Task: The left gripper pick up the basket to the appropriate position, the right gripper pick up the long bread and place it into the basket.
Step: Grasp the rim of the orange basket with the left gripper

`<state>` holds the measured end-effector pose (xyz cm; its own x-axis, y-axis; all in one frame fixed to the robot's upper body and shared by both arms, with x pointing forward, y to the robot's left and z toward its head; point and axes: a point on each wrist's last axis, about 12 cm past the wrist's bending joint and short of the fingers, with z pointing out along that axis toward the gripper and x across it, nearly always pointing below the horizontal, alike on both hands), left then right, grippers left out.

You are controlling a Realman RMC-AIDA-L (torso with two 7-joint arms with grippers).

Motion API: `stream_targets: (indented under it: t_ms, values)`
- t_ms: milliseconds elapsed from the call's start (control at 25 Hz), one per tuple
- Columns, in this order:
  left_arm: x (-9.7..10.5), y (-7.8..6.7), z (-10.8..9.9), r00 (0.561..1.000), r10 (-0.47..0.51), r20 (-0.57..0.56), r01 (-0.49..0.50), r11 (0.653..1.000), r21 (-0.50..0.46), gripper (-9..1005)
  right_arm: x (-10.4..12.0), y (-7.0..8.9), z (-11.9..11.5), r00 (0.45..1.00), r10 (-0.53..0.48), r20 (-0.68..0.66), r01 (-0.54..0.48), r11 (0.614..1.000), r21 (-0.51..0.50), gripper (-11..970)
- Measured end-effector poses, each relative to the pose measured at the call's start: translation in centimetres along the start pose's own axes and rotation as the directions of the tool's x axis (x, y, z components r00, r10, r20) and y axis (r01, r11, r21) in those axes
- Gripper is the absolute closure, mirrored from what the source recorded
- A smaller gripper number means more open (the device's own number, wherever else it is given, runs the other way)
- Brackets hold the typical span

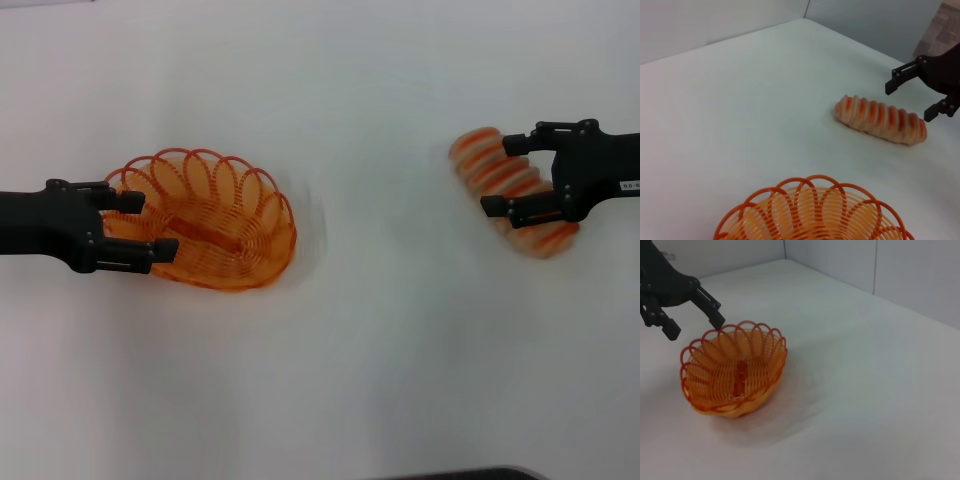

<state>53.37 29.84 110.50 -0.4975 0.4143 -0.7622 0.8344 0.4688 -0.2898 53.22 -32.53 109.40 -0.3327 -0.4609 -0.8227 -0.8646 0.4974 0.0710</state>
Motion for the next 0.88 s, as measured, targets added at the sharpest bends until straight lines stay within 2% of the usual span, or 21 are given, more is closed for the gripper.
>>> stream_targets:
  t_ms: [440, 720, 840, 880]
  values:
    - [-0.1, 0.2, 0.0, 1.0, -0.009, 0.012, 0.009, 1.0, -0.014, 109, 0.1, 0.1, -0.1, 1.0, 0.003, -0.001, -0.003, 1.0, -0.007, 29]
    - [-1.1, 1.4, -1.7, 0.984, -0.136, 0.118, 0.149, 0.983, -0.109, 109, 0.1, 0.1, -0.2, 1.0, 0.007, 0.001, -0.007, 1.0, -0.003, 29]
    - [-1.8, 2.4, -1.9, 0.969, -0.225, 0.103, 0.24, 0.955, -0.174, 109, 0.1, 0.1, -0.2, 1.0, 0.008, 0.002, -0.008, 1.0, -0.007, 29]
    - [-1.8, 2.4, -1.9, 0.969, -0.225, 0.103, 0.24, 0.955, -0.174, 109, 0.0, 0.0, -0.2, 1.0, 0.006, 0.002, -0.006, 1.0, -0.008, 29]
